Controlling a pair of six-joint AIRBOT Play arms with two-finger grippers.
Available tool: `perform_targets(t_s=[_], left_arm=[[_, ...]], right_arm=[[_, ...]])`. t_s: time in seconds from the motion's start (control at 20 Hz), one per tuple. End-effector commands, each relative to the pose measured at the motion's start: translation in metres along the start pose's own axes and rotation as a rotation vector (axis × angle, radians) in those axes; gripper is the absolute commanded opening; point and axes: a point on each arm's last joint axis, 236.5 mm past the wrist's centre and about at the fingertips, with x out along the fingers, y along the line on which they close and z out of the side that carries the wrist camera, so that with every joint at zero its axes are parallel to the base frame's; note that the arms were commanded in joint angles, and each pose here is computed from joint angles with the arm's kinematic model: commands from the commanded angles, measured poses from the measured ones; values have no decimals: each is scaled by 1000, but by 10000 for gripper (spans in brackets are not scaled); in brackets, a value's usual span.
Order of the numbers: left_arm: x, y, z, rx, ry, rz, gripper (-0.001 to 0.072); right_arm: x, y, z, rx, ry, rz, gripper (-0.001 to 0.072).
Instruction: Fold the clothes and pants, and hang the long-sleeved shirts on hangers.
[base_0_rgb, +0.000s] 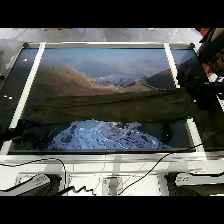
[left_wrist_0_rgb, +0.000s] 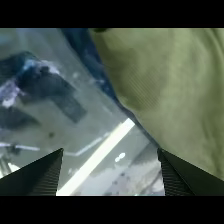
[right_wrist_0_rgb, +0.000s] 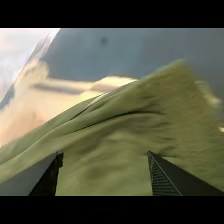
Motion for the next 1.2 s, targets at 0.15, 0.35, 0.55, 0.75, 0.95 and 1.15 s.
perform_targets(t_s=[0.15, 0.35, 0.55, 0.75, 0.95, 1.15], left_arm=[[45, -28, 39, 11, -194, -53, 706], [57, -36, 67, 48, -338, 12, 556], [45, -75, 95, 158, -425, -10, 20], [8, -151, 112, 288, -437, -149, 19], [-31, -234, 62, 585, -256, -270, 18], [-81, -300, -5, 829, -208, -356, 18]], right_arm=[[33, 92, -19, -188, 21, 92, 584], [46, 148, -41, -272, 51, 158, 502], [53, 194, -67, -361, 80, 207, 403], [59, 234, -63, -420, -17, 230, 68], [61, 280, -77, -456, -56, 283, 41], [68, 329, -112, -440, -37, 349, 39]])
